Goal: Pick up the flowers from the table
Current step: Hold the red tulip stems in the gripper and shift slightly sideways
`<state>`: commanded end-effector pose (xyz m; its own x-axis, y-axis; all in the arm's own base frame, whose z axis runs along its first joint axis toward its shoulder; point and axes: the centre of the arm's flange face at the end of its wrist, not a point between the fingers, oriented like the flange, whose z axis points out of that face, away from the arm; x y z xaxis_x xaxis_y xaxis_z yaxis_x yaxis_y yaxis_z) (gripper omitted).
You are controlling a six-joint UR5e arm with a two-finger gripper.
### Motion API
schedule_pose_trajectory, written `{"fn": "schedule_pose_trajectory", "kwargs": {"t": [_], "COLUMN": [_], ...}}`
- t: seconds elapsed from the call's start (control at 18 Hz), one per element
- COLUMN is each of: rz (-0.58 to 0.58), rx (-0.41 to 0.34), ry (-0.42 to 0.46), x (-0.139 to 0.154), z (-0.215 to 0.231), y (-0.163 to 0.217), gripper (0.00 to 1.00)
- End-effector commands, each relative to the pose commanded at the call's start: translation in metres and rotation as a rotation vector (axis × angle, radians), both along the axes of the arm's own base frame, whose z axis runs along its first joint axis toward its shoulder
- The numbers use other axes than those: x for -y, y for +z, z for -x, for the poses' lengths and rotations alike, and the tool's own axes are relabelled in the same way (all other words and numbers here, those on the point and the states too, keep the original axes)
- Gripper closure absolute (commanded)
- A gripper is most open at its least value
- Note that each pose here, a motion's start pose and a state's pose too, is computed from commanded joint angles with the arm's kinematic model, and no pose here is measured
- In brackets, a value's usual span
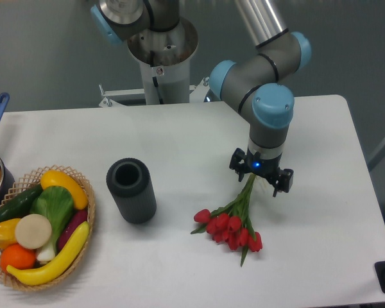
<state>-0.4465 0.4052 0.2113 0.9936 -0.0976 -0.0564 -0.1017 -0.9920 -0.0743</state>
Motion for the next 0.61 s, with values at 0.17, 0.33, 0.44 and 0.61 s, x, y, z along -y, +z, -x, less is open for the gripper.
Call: {"fn": "schedule_pose_trajectory", "kwargs": {"t": [0.17,0.33,0.44,0.61], "rz": [0.007,0.019,0.019,0.018], "rx": [0.015,0.033,0.033,0.031], "ry": [0.015,0.012,0.009,0.002], "x": [-0.001,-0.007,-0.008,-0.008], "z": [-0.001,-0.003,-0.001,0.0], "y": [-0.009,-0.023,-0.023,-0.023], "gripper": [0.0,0.0,0.0,0.26]}}
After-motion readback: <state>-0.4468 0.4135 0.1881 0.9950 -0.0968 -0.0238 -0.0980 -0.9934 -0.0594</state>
